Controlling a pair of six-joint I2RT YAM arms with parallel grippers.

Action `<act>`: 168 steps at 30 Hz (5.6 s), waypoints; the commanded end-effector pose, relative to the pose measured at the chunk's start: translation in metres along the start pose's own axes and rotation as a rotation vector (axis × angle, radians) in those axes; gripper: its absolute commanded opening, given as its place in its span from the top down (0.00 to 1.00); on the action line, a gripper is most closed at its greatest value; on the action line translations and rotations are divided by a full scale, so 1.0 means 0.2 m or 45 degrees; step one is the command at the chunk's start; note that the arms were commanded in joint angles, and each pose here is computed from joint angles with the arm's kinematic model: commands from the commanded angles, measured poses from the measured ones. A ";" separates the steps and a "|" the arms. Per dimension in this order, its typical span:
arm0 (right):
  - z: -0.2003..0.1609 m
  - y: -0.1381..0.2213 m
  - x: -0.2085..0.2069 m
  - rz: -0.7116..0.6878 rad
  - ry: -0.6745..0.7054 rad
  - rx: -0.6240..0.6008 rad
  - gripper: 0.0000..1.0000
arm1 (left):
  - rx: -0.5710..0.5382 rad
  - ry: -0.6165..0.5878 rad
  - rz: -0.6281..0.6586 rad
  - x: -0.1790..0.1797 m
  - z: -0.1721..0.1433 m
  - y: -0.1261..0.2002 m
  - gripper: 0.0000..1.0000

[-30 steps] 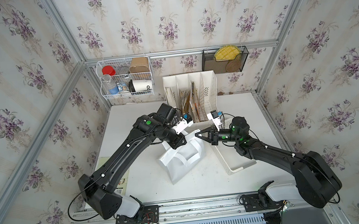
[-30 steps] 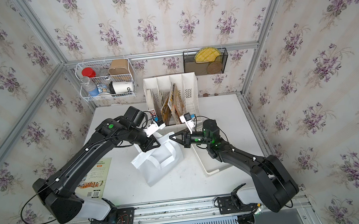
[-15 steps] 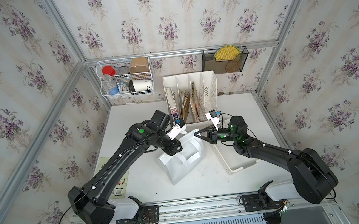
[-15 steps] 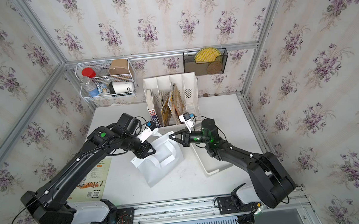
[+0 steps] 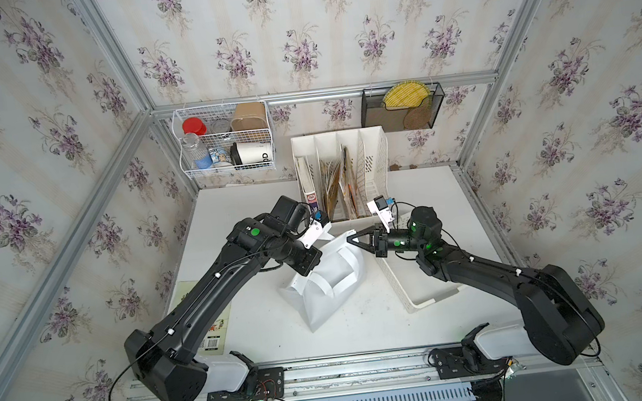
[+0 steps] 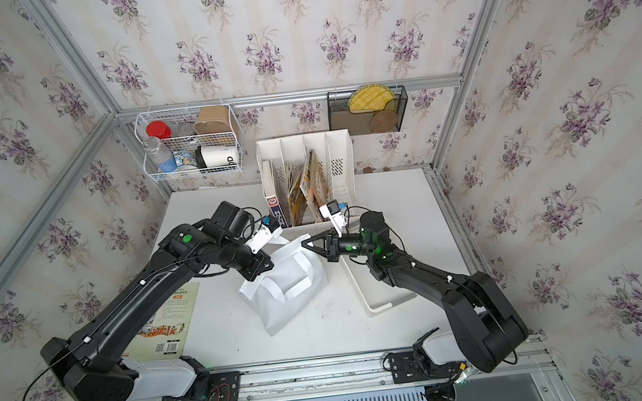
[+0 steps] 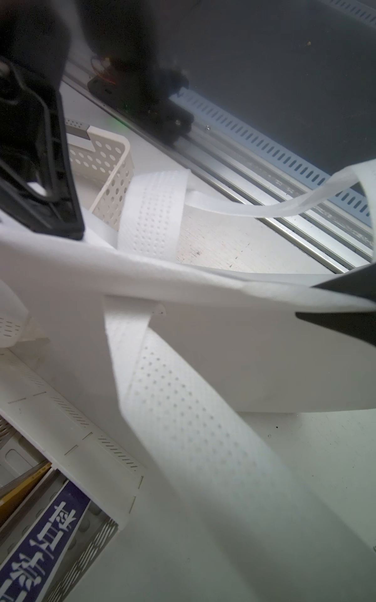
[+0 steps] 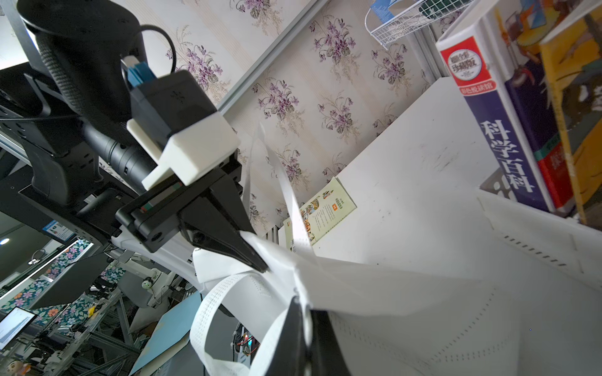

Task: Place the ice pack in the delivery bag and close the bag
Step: Seal the adhesive seal in the delivery bag, then pick up the delivery bag from the center of the board.

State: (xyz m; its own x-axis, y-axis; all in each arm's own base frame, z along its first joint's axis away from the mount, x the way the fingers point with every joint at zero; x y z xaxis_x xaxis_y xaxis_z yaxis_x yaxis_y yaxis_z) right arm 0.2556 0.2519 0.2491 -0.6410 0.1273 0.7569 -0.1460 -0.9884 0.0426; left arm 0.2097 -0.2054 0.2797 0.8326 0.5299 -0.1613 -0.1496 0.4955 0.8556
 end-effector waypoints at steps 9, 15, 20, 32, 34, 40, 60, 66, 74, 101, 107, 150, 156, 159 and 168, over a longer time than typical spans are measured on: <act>0.02 -0.01 -0.03 -0.040 -0.015 -0.026 1.00 | -0.126 0.057 0.015 -0.08 -0.03 0.19 0.58; 0.02 -0.01 -0.03 -0.034 -0.018 -0.021 1.00 | -0.090 0.075 0.072 -0.06 -0.12 0.18 0.55; 0.03 -0.01 -0.03 -0.034 -0.020 -0.023 1.00 | -0.036 0.087 0.149 -0.02 -0.16 0.13 0.55; 0.05 -0.01 0.00 -0.029 -0.011 -0.027 1.00 | -0.022 0.099 0.089 -0.04 -0.16 0.11 1.00; 0.05 -0.01 0.00 -0.031 -0.009 -0.029 1.00 | -0.025 0.103 0.099 -0.03 -0.17 0.12 1.00; 0.06 -0.02 0.00 -0.030 -0.008 -0.028 1.00 | -0.046 0.120 0.080 -0.06 -0.17 0.15 0.94; 0.05 -0.02 -0.01 -0.029 -0.011 -0.026 1.00 | -0.014 0.213 0.063 -0.09 -0.30 0.14 0.97; 0.05 -0.02 0.00 -0.027 -0.010 -0.025 1.00 | -0.012 0.222 0.119 -0.07 -0.31 0.16 1.00; 0.04 -0.02 0.01 -0.014 -0.006 -0.016 1.00 | -0.055 0.274 0.250 -0.03 -0.29 0.24 0.65; 0.01 -0.04 0.02 -0.008 -0.008 0.008 1.00 | -0.299 0.094 0.155 -0.04 0.25 0.23 0.50; 0.00 -0.03 0.02 -0.012 -0.004 0.025 1.00 | -0.109 0.052 0.246 0.07 0.24 0.03 0.49; 0.02 -0.04 0.04 0.017 -0.006 0.019 1.00 | -0.018 0.110 0.060 -0.06 -0.07 0.01 0.71; 0.02 -0.04 0.05 0.019 -0.007 0.017 1.00 | 0.005 0.119 0.053 -0.05 -0.04 0.00 1.00; 0.02 -0.03 0.06 0.008 0.007 0.017 1.00 | 0.014 0.126 0.059 -0.05 -0.04 0.01 1.00; 0.05 -0.02 0.06 -0.065 0.032 0.000 0.74 | -0.068 0.228 0.212 0.02 0.00 0.08 1.00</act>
State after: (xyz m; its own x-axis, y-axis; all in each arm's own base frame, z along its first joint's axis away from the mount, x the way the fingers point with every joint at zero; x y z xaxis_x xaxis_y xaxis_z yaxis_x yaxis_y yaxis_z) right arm 0.2522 0.2586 0.2570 -0.6197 0.1503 0.7703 -0.1366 -0.9872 0.0827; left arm 0.2017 -0.2011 0.2830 0.7403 0.6560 -0.1472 -0.2291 0.4520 0.8621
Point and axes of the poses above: each gripper's point midway between its finger pads, its own y axis back along the fingers, its own x axis along the line the jaws close on, z = x × y, the point moved 5 cm from there along y, back along the fingers, and after that the axes turned 9 degrees about -y, right-handed, at the moved point
